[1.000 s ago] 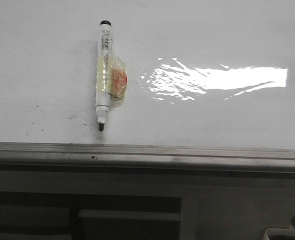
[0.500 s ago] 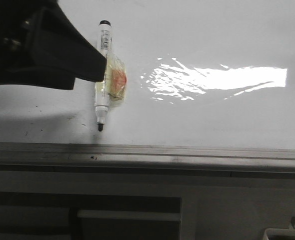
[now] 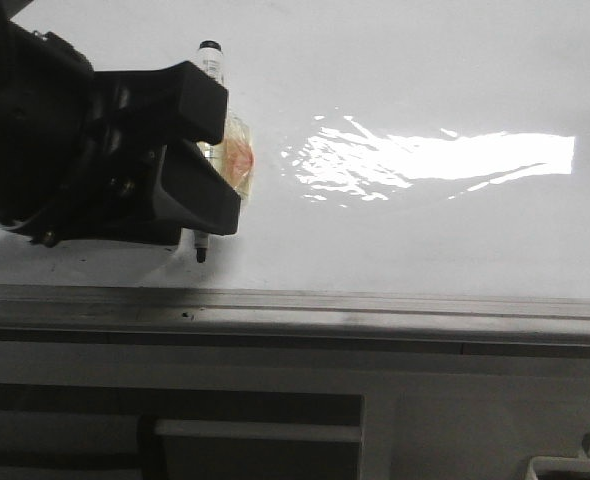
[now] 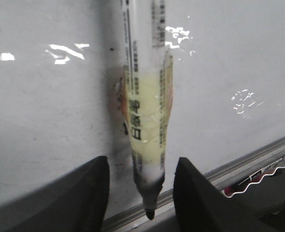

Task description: Write number 5 on whiteboard

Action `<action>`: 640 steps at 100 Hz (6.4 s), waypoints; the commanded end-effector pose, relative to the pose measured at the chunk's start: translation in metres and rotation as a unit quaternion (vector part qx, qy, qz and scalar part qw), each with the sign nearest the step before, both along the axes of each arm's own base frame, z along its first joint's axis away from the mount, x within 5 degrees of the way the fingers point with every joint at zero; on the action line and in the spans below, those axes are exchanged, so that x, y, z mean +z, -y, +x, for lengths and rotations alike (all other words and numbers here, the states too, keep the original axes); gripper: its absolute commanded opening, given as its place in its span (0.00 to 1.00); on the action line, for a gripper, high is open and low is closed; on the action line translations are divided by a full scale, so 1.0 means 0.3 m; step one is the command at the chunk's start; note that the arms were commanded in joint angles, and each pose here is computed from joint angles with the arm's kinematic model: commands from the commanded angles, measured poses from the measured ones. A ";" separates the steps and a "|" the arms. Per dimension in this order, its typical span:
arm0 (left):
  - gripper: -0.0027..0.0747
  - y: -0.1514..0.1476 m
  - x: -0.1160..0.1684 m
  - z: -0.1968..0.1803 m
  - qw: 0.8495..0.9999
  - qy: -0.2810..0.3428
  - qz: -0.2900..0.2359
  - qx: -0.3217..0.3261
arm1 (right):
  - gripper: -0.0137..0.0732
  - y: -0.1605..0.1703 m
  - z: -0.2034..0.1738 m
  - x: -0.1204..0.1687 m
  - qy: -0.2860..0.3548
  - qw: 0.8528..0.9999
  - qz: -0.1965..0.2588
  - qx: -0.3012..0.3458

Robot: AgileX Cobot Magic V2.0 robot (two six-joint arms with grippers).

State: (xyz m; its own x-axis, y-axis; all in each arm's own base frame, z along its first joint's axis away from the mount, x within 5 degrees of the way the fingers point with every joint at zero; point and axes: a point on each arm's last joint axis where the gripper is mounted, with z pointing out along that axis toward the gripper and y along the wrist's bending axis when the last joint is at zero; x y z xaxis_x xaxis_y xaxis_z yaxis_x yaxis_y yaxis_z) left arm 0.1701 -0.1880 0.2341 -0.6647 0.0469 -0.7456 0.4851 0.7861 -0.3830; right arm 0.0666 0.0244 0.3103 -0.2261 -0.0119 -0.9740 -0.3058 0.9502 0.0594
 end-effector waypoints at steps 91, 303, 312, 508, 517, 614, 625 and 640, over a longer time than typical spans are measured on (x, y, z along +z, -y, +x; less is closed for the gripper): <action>0.01 -0.058 0.143 -0.073 0.951 0.211 0.144 -0.173 | 0.59 -0.097 0.054 0.060 0.017 0.985 -0.082 0.149; 0.01 0.003 0.233 -0.275 0.831 0.403 0.159 -0.349 | 0.28 -0.501 0.168 0.021 0.014 0.914 -0.160 0.374; 0.01 0.003 0.233 -0.275 0.831 0.403 0.159 -0.349 | 0.16 -0.501 0.168 0.021 0.015 0.914 -0.160 0.373; 0.01 -0.399 0.327 -0.278 0.946 0.322 -0.034 0.012 | 0.09 -0.306 0.437 0.132 -0.001 0.971 -0.171 0.167; 0.01 -0.399 0.326 -0.278 0.946 0.322 -0.034 0.012 | 0.09 -0.298 0.439 0.126 -0.011 0.971 -0.174 0.164; 0.01 -0.398 0.325 -0.278 0.947 0.320 -0.035 0.012 | 0.09 -0.262 0.479 0.056 -0.068 0.973 -0.173 0.137; 0.01 -0.398 0.325 -0.278 0.947 0.320 -0.035 0.012 | 0.09 -0.260 0.469 0.016 -0.096 0.973 -0.161 0.136; 0.01 -0.398 0.324 -0.278 0.947 0.320 -0.035 0.012 | 0.09 -0.259 0.456 -0.032 -0.124 0.972 -0.148 0.136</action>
State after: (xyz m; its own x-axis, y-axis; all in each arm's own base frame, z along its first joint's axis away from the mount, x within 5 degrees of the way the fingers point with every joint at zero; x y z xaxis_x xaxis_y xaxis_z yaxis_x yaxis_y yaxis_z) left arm 0.0848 -0.0681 0.3170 -0.1348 0.0448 -0.9899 0.6228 0.7808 -0.0495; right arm 0.2030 0.1050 0.3003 -0.4026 -0.3895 -0.8284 -0.5749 0.8118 -0.1023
